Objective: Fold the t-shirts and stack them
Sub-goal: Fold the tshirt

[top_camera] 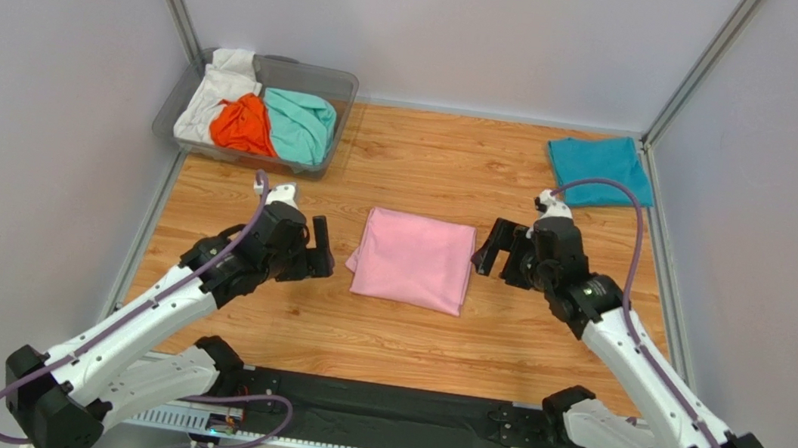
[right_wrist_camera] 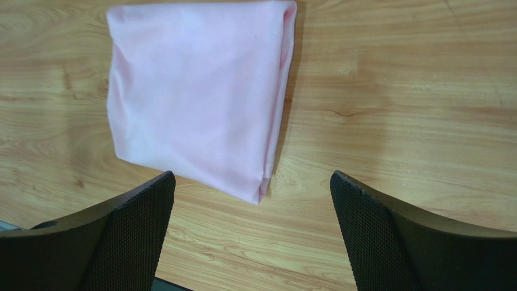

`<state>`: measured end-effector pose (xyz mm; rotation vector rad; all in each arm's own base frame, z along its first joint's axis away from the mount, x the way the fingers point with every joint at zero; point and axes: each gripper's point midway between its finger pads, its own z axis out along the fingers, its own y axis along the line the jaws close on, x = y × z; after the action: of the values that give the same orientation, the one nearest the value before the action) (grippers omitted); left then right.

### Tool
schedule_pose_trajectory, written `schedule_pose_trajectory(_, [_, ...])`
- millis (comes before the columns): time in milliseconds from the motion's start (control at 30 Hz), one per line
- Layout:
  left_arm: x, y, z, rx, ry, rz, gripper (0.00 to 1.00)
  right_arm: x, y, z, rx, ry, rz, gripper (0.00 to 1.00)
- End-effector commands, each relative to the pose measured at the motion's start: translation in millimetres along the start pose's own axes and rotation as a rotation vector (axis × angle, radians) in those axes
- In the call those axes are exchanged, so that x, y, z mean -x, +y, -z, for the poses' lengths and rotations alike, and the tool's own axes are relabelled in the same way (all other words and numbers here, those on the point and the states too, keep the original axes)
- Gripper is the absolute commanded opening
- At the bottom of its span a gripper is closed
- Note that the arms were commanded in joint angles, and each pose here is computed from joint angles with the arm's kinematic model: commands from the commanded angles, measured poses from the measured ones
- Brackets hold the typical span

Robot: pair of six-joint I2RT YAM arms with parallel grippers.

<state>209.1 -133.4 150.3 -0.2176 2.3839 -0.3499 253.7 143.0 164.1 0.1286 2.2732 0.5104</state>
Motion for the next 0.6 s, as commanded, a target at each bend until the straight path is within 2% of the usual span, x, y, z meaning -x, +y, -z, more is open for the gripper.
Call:
schedule_pose_trajectory(0, [3,3,-16,0.015,-0.004,0.007,1.00,3,8,-19,0.003,0.034,-0.016,1.00])
schedule_pose_trajectory(33, [4,-12,-20,-0.060,0.015,0.016,1.00,-4,5,-32,-0.022,0.076,-0.025,1.00])
schedule_pose_trajectory(233, [17,-48,-64,-0.212,0.083,0.031,1.00,-13,10,-71,-0.041,0.158,-0.058,1.00])
schedule_pose_trajectory(400, [10,-65,-106,-0.218,0.225,0.022,0.98,-34,9,-102,-0.079,0.241,-0.073,0.97])
schedule_pose_trajectory(567, [2,-68,-136,-0.217,0.268,0.019,0.97,-51,10,-118,-0.115,0.301,-0.052,0.93])
